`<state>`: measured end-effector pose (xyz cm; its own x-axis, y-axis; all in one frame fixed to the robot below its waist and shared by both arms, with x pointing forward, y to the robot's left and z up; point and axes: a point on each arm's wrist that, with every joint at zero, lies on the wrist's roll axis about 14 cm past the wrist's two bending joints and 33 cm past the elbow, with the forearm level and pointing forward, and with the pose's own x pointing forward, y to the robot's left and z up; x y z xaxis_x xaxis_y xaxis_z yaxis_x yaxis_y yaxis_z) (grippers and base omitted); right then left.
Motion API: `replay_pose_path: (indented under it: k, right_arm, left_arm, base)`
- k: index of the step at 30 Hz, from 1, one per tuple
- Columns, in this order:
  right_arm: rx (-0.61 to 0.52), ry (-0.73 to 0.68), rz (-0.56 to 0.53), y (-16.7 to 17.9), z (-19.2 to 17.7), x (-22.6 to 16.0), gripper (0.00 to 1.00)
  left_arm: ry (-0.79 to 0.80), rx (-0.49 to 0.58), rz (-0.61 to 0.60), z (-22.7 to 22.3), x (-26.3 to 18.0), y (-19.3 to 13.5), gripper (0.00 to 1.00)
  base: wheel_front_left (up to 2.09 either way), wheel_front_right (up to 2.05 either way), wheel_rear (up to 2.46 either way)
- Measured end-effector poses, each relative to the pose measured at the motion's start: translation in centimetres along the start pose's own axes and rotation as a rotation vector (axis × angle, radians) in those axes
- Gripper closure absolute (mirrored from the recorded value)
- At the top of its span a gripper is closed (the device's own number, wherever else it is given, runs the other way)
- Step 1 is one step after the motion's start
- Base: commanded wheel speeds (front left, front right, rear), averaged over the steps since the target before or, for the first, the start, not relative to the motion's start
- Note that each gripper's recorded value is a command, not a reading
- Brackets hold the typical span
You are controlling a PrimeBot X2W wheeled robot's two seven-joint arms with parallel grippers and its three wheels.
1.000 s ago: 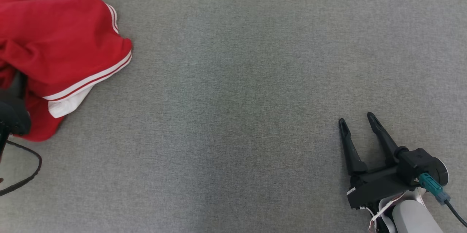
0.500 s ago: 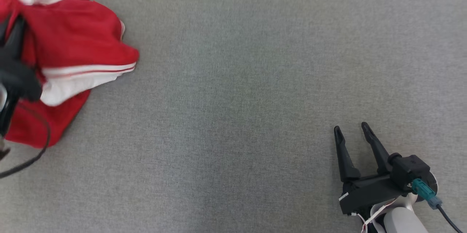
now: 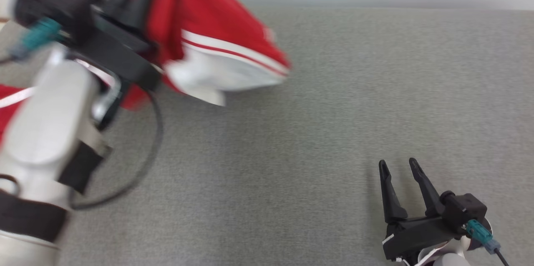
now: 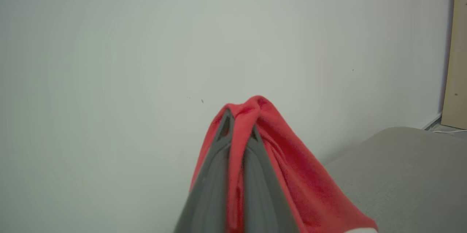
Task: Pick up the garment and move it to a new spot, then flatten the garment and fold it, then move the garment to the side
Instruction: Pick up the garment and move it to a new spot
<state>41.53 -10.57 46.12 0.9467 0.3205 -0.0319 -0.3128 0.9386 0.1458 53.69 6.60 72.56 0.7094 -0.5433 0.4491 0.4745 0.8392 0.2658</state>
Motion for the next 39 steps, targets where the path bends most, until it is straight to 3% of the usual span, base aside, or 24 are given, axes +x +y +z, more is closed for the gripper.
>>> replay_pose_path:
  k: [8, 15, 16, 17, 18, 25, 39]
  right_arm:
    - [-0.01, -0.024, -0.052, -1.1, 1.1, -1.9, 0.0]
    - [-0.028, -0.029, -0.102, -2.7, 1.6, -3.3, 0.0]
    - [-0.029, -0.031, -0.107, -2.8, 1.6, -3.4, 0.0]
    - [-0.03, -0.033, -0.111, -2.9, 1.7, -3.6, 0.0]
    - [-0.03, -0.034, -0.114, -2.9, 1.8, -3.7, 0.0]
    - [-0.026, -0.042, -0.076, -1.5, 2.0, -3.8, 0.0]
    - [-0.017, -0.067, 0.044, 2.6, 2.7, -3.0, 0.0]
  left_arm:
    - [0.02, -0.238, -0.123, -2.5, 0.2, -10.3, 1.0]
    - [0.107, -0.348, -0.158, -5.7, -1.5, -15.3, 1.0]
    - [0.132, -0.365, -0.15, -6.6, -2.1, -15.7, 0.8]
    - [0.158, -0.368, -0.149, -7.4, -2.8, -16.1, 0.24]
    - [0.18, -0.368, -0.143, -8.1, -3.4, -16.2, 0.0]
    - [0.277, -0.353, -0.027, -10.7, -7.6, -14.3, 0.0]
    - [0.359, -0.244, 0.289, -10.5, -18.7, -8.1, 0.0]
  base:
    - [0.0, 0.0, 0.0]
    - [0.0, 0.0, 0.0]
    - [0.0, 0.0, 0.0]
    - [0.0, 0.0, 0.0]
    - [0.0, 0.0, 0.0]
    - [0.0, 0.0, 0.0]
    - [0.0, 0.0, 0.0]
